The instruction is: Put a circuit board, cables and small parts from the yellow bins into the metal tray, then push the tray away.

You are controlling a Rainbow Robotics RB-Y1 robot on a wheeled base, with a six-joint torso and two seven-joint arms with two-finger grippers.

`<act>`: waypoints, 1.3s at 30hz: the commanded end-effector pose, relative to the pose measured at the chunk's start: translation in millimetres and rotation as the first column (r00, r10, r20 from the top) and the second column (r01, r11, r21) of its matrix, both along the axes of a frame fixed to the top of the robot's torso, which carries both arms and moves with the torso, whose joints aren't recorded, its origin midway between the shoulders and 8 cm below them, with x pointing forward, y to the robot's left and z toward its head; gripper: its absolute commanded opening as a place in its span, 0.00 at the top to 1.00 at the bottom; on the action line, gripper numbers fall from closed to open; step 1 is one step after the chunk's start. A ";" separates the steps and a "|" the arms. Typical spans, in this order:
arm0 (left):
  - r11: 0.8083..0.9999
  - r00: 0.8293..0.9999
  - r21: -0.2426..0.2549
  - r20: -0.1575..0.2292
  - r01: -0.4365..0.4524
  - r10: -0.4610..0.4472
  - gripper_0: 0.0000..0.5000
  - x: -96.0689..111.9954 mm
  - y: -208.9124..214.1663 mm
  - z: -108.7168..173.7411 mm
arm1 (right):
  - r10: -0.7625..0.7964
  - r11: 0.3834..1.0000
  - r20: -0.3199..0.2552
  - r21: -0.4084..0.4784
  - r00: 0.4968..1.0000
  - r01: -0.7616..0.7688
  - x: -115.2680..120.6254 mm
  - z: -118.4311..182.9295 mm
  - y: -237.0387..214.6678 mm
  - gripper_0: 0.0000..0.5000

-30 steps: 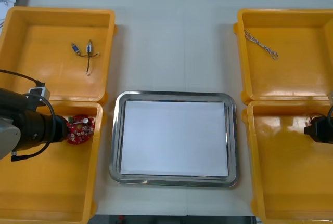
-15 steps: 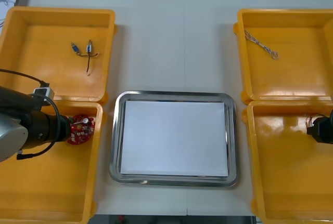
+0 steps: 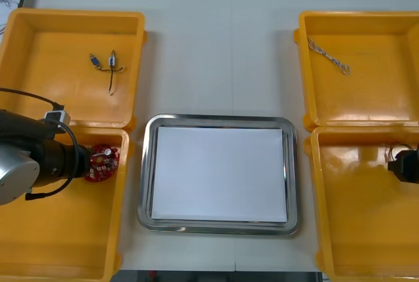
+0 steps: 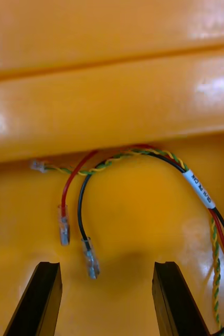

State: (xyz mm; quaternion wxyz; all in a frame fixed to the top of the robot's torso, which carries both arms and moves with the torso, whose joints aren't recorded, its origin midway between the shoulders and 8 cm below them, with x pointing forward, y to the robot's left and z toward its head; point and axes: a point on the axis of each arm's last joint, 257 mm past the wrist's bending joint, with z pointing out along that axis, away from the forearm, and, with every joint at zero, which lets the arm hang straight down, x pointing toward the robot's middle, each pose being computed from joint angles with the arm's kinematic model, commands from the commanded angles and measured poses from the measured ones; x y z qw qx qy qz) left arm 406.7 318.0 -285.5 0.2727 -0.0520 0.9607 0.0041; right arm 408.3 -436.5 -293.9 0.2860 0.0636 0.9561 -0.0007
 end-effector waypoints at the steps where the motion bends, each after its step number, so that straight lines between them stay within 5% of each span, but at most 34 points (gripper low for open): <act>1: 0.998 0.998 -0.028 0.036 -0.051 0.052 0.00 10.9 -1.2 11.1 | 0.026 1.000 -0.016 -0.010 1.000 -0.027 -8.8 -12.2 3.0 0.00; 4: 0.998 0.998 -0.032 0.033 -0.049 0.050 0.00 10.0 -3.5 9.5 | 0.025 1.000 -0.015 -0.003 1.000 -0.025 -8.6 -13.6 5.1 0.00; 5: 0.998 0.998 -0.030 0.033 -0.048 0.049 0.08 9.9 -3.6 9.1 | 0.026 1.000 -0.014 0.002 1.000 -0.026 -8.4 -14.1 7.1 0.00; 6: 0.998 0.998 -0.031 0.033 -0.049 0.050 0.21 9.9 -3.6 9.1 | 0.024 1.000 -0.012 0.002 1.000 -0.024 -8.1 -13.8 6.3 0.00; 8: 0.998 0.998 -0.031 0.033 -0.047 0.048 0.87 9.6 -4.4 9.0 | 0.023 1.000 -0.008 0.007 1.000 -0.023 -7.0 -14.7 9.0 0.00; 9: 0.998 0.998 -0.031 0.033 -0.047 0.048 1.00 9.6 -4.4 9.0 | 0.021 1.000 -0.006 0.008 1.000 -0.021 -6.6 -14.1 9.0 0.00; 25: 0.999 0.999 -0.019 0.033 -0.039 0.040 1.00 6.4 -0.4 15.5 | 0.011 1.000 -0.001 0.017 1.000 -0.011 -6.2 -28.8 7.2 0.00; 39: 0.999 0.999 0.020 0.010 -0.047 0.047 1.00 -42.9 39.7 26.7 | -0.001 1.000 0.017 0.031 1.000 0.000 -6.1 -31.0 8.1 0.00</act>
